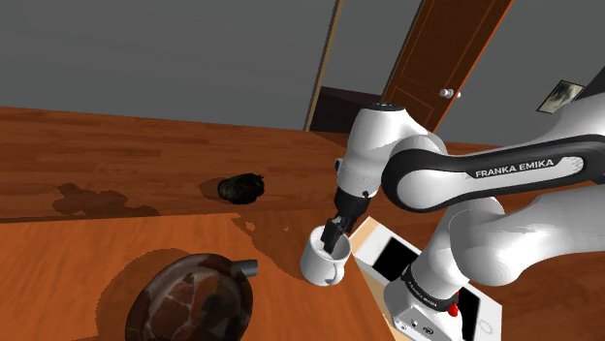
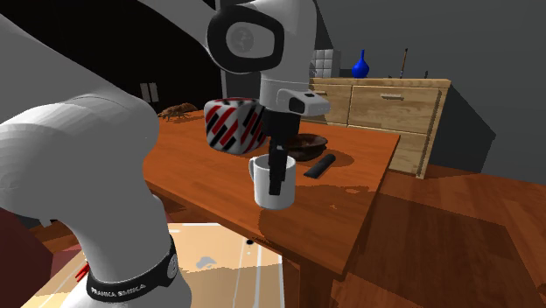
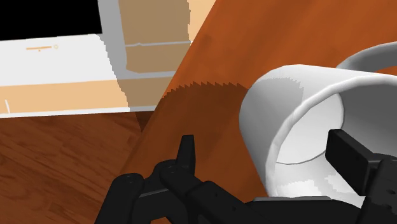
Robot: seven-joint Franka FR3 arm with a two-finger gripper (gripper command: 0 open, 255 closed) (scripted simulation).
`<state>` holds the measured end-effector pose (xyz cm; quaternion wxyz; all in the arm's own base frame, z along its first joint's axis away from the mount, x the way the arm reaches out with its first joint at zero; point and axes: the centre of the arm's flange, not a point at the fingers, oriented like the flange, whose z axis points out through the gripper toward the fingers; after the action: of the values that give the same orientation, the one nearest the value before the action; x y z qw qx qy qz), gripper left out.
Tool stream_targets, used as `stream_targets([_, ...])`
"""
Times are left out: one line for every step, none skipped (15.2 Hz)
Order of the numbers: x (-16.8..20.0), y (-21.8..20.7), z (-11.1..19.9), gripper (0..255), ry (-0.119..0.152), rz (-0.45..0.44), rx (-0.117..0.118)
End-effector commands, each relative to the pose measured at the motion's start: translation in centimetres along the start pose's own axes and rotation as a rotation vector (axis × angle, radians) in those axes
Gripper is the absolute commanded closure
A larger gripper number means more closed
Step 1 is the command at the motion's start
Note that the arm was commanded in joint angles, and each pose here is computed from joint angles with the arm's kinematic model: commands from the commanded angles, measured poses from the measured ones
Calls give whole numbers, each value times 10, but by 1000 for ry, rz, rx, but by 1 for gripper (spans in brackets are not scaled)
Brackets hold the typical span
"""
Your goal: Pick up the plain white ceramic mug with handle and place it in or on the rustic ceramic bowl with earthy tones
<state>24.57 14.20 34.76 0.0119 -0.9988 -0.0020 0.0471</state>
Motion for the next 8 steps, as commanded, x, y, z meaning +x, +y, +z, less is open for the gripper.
stream_targets([0,0,0,0,0,0,0])
stream_targets([0,0,0,0,0,0,0])
stream_targets([0,0,0,0,0,0,0])
stream_targets([0,0,0,255,0,0,0])
stream_targets([0,0,0,255,0,0,0])
stream_targets([0,0,0,255,0,0,0])
stream_targets([0,0,0,255,0,0,0])
stream_targets([0,0,0,255,0,0,0])
